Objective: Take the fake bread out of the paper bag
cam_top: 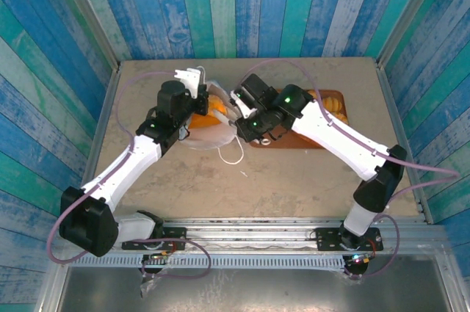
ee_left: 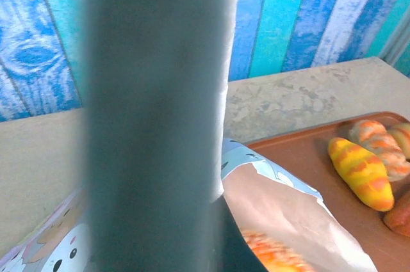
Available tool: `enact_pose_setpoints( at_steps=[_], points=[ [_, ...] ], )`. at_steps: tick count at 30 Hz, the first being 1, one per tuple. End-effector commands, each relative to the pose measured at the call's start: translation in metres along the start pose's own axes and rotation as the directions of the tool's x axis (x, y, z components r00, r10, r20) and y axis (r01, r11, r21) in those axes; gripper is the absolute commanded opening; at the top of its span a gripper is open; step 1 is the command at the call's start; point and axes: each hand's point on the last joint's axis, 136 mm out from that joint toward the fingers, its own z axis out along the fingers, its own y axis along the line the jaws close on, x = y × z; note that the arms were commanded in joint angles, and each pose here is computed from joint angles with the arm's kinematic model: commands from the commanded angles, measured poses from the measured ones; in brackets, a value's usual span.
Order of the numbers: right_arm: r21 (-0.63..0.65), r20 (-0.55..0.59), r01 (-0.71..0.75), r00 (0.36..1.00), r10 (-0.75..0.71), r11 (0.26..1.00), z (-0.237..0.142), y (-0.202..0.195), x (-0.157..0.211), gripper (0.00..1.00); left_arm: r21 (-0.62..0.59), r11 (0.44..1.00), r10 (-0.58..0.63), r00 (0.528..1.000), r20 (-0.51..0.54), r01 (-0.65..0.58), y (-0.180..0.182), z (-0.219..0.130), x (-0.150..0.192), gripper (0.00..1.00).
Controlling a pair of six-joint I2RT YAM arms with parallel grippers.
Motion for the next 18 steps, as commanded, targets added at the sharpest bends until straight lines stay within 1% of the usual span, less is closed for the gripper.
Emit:
enact_pose_setpoints(
  at_steps=[1, 4, 9, 14, 18],
  points=[
    [0.074, 0.004, 0.008, 1.0, -0.008, 0.997, -0.025, -0.016, 0.015, 0.2, -0.11, 0.993, -0.049, 0.998, 0.042, 0.053, 0.018, 0.001, -0.019, 0.0],
    [0.096, 0.011, 0.003, 1.0, -0.005, 0.995, -0.041, -0.023, 0.025, 0.2, -0.143, 0.987, -0.061, 0.997, 0.045, 0.067, 0.023, 0.002, -0.019, 0.0],
    [0.139, 0.034, -0.012, 0.999, 0.007, 0.99, -0.065, -0.037, 0.04, 0.2, -0.153, 0.985, -0.068, 0.997, 0.037, 0.073, 0.025, 0.005, -0.018, 0.0],
    [0.165, 0.083, -0.03, 0.996, 0.017, 0.986, -0.089, -0.048, 0.052, 0.2, -0.163, 0.984, -0.075, 0.997, 0.03, 0.078, 0.026, 0.006, -0.018, 0.0],
    [0.229, 0.121, -0.056, 0.992, 0.029, 0.972, -0.101, -0.064, 0.062, 0.21, -0.162, 0.983, -0.077, 0.996, 0.037, 0.082, 0.026, 0.003, -0.02, 0.0]
  ],
)
